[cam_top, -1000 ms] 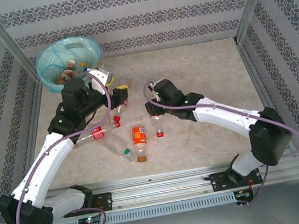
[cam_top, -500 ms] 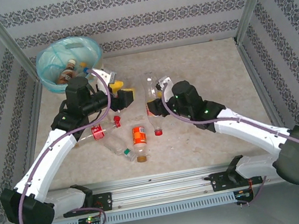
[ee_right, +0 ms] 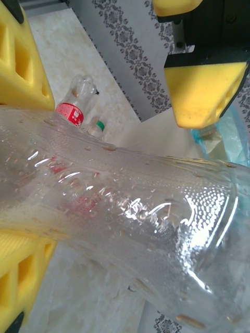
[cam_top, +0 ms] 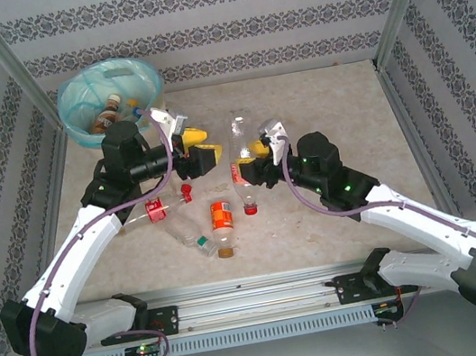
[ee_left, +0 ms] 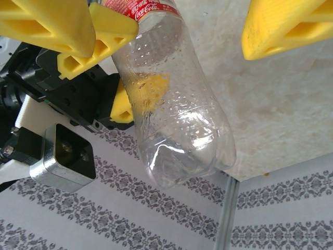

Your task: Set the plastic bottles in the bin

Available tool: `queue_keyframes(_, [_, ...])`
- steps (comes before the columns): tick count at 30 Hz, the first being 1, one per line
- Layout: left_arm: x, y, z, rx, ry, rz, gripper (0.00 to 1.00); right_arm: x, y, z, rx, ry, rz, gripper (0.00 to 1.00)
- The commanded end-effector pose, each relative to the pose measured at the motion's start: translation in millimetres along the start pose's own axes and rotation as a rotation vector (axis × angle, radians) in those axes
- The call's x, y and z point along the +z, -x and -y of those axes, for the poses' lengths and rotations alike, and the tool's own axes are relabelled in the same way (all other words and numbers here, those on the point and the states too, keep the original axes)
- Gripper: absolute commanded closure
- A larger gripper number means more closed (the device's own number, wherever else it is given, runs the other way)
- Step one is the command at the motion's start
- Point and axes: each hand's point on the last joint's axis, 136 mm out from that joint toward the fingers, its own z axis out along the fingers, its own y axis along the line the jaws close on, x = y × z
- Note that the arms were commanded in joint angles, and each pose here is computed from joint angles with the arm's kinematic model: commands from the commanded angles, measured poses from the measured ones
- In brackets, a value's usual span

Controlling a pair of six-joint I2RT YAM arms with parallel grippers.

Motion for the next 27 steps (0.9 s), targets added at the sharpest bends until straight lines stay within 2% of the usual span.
queue_keyframes(1, [-4.6, 14.1, 21.9, 0.038, -0.075, 0.044, 0.25, -5.0, 12.0, -8.0, -0.028, 0.041, 0.057, 0.48])
queue_keyframes(12, [4.3, 6.7, 6.8, 0.070, -0.041, 0.053, 0.22, -1.9, 19.8, -14.8, -0.085, 0.092, 0.084, 0.48])
queue_keyframes(19, [37.0, 17.1, -23.9, 0.092, -0.029, 0.086, 0.22, 11.1, 38.5, 12.5, -0.098, 0.105, 0.101, 0.48])
queue_keyframes(27, [71.3, 16.5, -51.8, 0.083, -0.044, 0.069, 0.23, 29.7, 34.0, 44.6, -0.117, 0.116, 0.069, 0.49])
